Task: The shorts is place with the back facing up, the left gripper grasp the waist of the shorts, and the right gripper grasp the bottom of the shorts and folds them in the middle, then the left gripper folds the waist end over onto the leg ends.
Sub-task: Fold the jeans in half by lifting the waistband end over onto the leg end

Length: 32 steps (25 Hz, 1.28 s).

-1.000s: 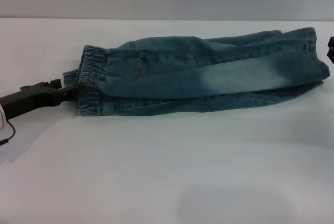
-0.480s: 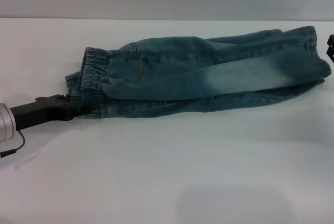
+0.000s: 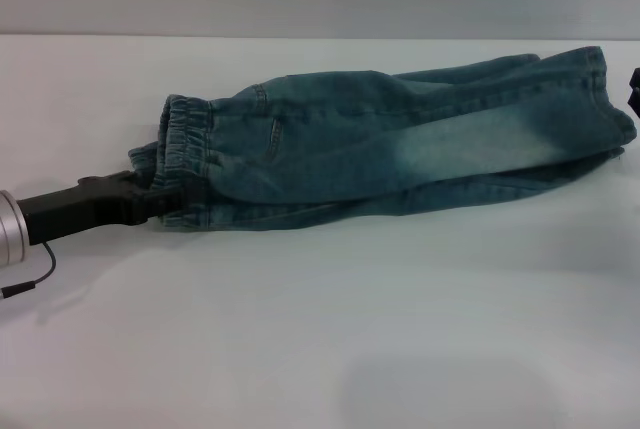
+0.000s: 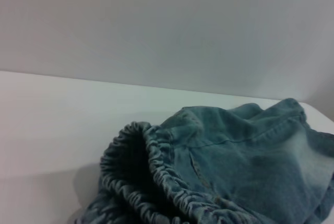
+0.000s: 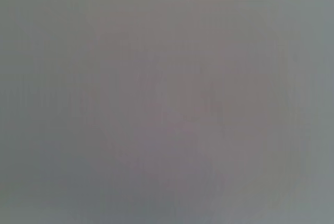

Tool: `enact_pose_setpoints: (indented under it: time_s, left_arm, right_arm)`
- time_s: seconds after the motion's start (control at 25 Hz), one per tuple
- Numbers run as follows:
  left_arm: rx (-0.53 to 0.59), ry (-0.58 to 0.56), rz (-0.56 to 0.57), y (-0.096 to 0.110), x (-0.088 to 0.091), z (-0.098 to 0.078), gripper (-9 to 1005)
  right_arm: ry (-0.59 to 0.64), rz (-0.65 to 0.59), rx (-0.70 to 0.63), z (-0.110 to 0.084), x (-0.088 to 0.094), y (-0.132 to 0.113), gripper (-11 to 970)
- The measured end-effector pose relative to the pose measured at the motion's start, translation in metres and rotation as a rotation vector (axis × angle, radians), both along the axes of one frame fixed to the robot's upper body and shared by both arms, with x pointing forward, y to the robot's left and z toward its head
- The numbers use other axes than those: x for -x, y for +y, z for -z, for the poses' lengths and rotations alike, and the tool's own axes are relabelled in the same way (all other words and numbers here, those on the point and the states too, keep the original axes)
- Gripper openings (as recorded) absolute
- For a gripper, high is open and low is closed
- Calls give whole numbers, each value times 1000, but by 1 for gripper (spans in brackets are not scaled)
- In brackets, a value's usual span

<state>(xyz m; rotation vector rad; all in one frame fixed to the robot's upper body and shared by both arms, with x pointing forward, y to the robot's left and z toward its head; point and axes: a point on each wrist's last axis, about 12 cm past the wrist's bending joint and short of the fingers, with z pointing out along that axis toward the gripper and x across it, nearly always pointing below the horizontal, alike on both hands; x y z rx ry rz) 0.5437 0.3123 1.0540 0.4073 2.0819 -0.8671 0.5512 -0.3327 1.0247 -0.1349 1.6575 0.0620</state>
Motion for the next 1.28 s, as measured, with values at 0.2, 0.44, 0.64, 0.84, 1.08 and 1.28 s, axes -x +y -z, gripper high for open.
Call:
enact_pose_setpoints:
  time_s: [0.2, 0.44, 0.64, 0.84, 1.08, 1.28]
  left_arm:
    - [-4, 8, 19, -2, 1, 1, 770]
    - [-10, 19, 18, -4, 3, 5, 751]
    - [-22, 26, 13, -5, 2, 7, 735]
    - [-20, 34, 14, -9, 0, 9, 718]
    - [-18, 31, 11, -11, -1, 9, 699]
    - [-19, 34, 13, -11, -1, 9, 683]
  right_arm:
    - [2, 5, 0, 1, 1, -2, 634]
    - [0, 5, -1, 1, 2, -2, 634]
    - [2, 8, -4, 2, 4, -3, 634]
    - [4, 12, -4, 3, 6, -5, 633]
    - [6, 17, -2, 3, 8, -7, 633]
    - [8, 19, -2, 4, 9, -8, 633]
